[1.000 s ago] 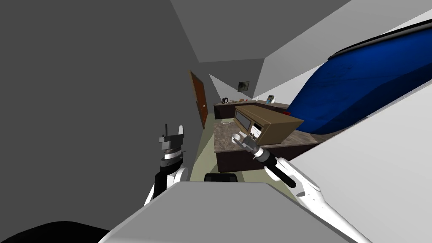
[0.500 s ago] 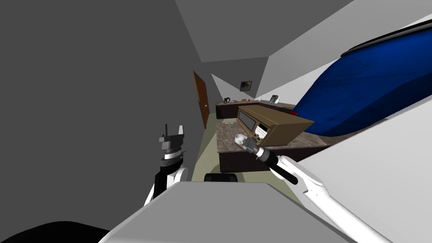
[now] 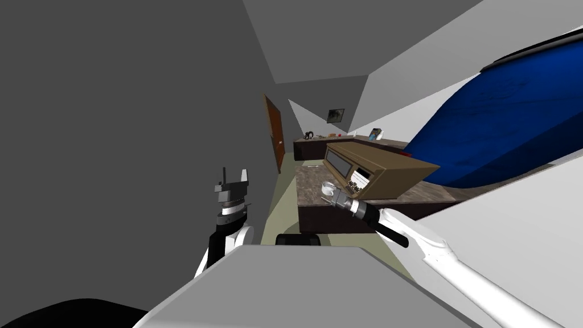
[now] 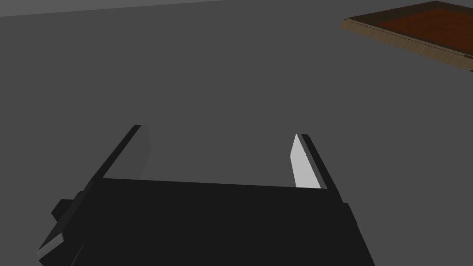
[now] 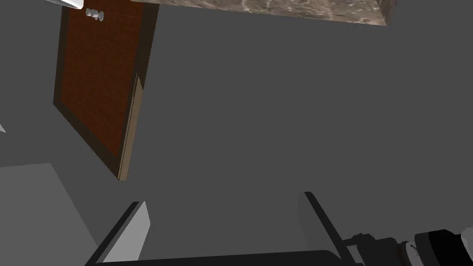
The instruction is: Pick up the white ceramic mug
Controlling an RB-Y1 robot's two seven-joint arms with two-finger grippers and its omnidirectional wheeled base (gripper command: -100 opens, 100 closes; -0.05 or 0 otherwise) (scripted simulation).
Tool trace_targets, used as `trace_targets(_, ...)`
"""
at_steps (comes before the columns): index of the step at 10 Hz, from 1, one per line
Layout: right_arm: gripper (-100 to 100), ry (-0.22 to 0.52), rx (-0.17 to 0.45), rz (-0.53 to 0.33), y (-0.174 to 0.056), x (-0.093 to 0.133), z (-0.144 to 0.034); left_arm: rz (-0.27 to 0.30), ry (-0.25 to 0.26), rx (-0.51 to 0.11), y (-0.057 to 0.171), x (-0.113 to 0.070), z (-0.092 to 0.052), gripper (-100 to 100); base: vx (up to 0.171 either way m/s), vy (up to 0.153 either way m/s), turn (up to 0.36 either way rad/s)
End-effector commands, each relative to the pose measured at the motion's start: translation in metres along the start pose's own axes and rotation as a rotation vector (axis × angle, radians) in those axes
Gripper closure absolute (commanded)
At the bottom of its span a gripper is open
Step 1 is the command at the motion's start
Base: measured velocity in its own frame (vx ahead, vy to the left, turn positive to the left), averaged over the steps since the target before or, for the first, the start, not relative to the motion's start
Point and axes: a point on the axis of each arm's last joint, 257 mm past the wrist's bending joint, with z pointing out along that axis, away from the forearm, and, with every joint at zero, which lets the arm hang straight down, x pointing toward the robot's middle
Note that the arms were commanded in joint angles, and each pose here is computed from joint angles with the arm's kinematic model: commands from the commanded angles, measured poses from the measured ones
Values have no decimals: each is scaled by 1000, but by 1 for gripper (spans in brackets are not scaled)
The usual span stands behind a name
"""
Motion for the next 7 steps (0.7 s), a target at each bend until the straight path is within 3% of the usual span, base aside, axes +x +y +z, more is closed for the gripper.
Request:
trace_targets(1,-100,50,-10,-43,-5,19,-5,0,0,0,0,0,0,0,1,58,39)
trace_targets(2,-100,112,-27,-107,-11,37,-13,0,0,0,0,0,0,0,4,54,101)
trace_targets(3,-100,117,-25,-105,-12,39,-14,0,0,0,0,0,0,0,0,41,0)
trace_targets(6,-100,300,-63,-273,-38,92,-46,0,0,0,0,0,0,0,-8,62,100)
trace_targets(7,-100,309,-70,-284,-40,92,-48,0,0,0,0,0,0,0,-8,58,23)
